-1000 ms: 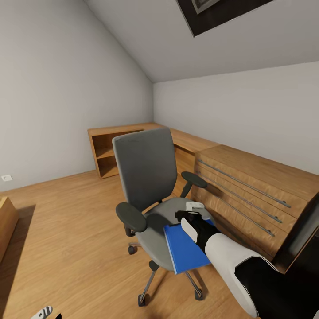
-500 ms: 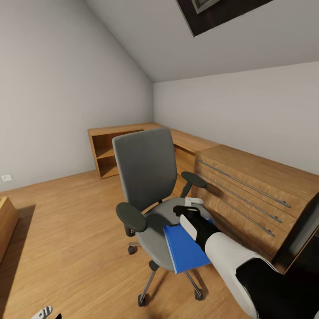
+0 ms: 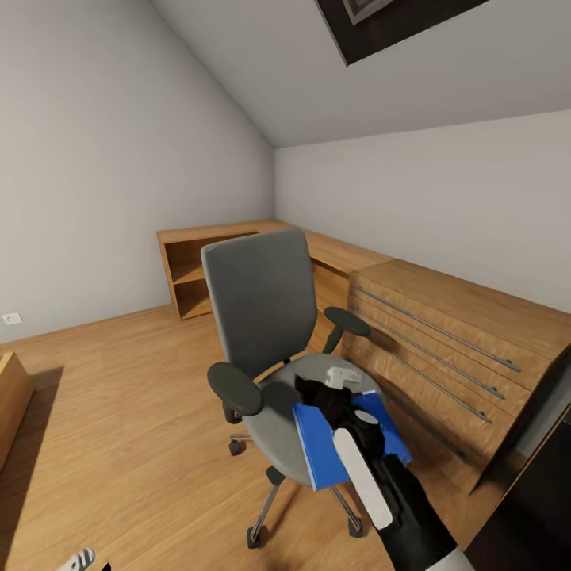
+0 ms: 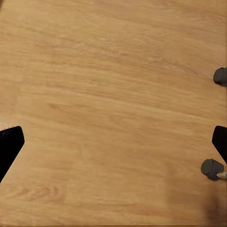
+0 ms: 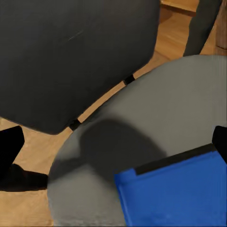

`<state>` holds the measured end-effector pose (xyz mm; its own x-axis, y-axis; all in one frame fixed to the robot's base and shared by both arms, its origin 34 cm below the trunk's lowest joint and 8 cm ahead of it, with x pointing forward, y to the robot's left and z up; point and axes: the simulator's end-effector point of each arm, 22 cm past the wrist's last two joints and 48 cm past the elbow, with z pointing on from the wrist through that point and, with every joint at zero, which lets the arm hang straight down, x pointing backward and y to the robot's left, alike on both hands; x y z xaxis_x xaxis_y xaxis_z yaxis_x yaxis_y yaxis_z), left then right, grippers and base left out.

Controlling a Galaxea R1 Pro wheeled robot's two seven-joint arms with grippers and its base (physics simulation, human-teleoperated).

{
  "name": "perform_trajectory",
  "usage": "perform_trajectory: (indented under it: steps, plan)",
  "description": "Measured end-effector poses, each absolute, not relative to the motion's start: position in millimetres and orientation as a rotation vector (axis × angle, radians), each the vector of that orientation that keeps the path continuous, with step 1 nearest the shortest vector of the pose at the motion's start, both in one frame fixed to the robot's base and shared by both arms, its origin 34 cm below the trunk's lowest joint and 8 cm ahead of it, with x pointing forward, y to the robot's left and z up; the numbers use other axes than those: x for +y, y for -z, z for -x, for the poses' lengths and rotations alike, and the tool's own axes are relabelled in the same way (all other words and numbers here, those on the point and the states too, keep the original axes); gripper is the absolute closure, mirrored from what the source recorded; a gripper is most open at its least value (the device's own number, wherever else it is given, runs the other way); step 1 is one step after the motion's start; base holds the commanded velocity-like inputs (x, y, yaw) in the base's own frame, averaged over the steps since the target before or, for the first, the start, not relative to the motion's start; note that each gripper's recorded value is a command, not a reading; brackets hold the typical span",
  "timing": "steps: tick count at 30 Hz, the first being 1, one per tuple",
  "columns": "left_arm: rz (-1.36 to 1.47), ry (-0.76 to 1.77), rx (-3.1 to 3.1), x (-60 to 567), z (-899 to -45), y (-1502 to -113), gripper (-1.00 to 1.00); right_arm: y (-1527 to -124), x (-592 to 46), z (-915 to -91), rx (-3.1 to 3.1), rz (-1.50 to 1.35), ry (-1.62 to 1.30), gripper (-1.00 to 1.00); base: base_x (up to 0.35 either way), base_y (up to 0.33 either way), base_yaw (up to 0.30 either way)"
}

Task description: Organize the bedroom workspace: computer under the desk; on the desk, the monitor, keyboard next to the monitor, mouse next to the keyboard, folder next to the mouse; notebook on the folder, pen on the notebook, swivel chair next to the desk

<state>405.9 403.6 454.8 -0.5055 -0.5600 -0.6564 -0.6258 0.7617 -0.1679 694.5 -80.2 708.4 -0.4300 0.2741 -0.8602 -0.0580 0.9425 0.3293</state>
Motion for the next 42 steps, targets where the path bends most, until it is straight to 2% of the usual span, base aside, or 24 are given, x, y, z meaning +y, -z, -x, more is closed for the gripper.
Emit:
perform_trajectory:
  steps: [10,17,23,37,42]
  plan:
    - [0.807,-0.155,2.263,398.9,-403.9,-450.8,-1.0,-708.1,-105.1,-660.3,1.976,-0.436,-0.671,-1.0,0.0,0.0,0.0]
    - [0.796,-0.162,2.265,399.1,-403.9,-450.8,-1.0,-704.7,-159.2,-666.6,1.936,-0.611,-0.731,-1.0,0.0,0.0,0.0]
    - [0.796,-0.162,2.266,399.1,-403.8,-450.6,-1.0,-705.7,-176.8,-669.2,1.911,-0.679,-0.754,-1.0,0.0,0.0,0.0]
    - [0.821,-0.196,2.174,412.1,-406.5,-455.8,-1.0,-704.8,-193.5,-670.3,1.89,-0.729,-0.756,-1.0,-0.016,0.281,-0.272]
    - [0.821,-0.196,2.174,412.5,-406.5,-455.8,-1.0,-704.1,-198.0,-670.8,1.887,-0.74,-0.752,-1.0,-0.067,0.1,-0.169]
